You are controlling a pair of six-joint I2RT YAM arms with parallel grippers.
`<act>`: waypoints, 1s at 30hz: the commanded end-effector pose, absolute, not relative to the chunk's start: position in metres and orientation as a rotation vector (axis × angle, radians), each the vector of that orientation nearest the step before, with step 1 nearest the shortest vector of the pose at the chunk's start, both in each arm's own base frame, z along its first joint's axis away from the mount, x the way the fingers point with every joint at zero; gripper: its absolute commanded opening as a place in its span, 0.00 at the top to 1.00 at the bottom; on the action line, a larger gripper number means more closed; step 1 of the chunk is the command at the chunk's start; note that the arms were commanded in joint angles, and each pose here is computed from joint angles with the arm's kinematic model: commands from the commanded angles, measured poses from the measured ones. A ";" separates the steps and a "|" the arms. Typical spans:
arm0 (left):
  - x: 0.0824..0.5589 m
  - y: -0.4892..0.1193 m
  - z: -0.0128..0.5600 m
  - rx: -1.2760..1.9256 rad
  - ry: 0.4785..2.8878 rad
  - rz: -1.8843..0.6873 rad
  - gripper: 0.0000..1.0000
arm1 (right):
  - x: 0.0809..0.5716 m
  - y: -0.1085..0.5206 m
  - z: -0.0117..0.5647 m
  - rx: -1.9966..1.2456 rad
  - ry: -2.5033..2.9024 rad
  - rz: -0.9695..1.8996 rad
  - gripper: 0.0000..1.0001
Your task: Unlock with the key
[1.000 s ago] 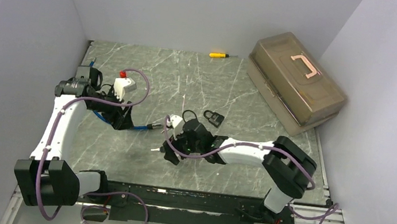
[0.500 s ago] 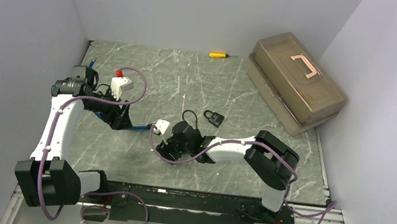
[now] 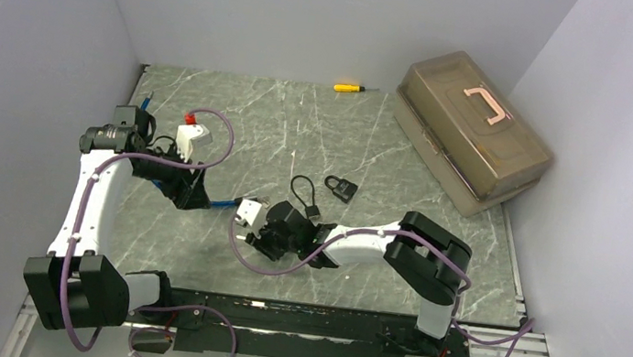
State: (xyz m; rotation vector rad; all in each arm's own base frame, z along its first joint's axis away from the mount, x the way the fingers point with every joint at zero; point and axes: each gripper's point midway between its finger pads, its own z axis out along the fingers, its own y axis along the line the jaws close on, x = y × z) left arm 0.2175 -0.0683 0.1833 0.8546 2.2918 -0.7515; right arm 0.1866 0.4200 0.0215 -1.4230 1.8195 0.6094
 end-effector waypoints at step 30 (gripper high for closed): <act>0.216 -0.073 0.205 0.911 2.205 -0.757 0.16 | 0.189 0.440 0.025 -1.452 1.751 0.646 0.56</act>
